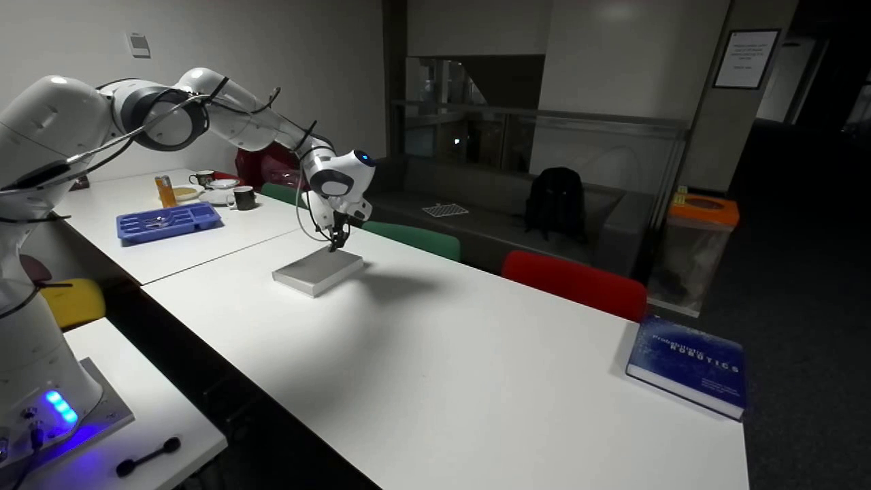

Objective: Open the white book on the table

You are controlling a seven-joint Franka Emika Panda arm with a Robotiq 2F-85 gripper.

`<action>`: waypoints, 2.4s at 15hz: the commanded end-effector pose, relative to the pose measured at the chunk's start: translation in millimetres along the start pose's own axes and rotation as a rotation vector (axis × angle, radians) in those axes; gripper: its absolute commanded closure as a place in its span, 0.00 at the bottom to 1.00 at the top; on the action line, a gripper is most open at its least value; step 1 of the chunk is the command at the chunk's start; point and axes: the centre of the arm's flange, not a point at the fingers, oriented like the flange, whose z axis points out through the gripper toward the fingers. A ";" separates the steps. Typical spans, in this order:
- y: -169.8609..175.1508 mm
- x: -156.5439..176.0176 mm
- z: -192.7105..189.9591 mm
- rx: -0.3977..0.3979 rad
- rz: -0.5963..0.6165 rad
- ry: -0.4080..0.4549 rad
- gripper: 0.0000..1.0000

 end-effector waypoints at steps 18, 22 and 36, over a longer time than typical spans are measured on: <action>-136.8 -84.6 5.2 -0.072 0.028 0.013 0.00; -154.9 -92.8 24.4 -0.095 -0.003 -0.020 0.00; -201.6 -102.2 86.6 -0.110 -0.059 -0.072 0.00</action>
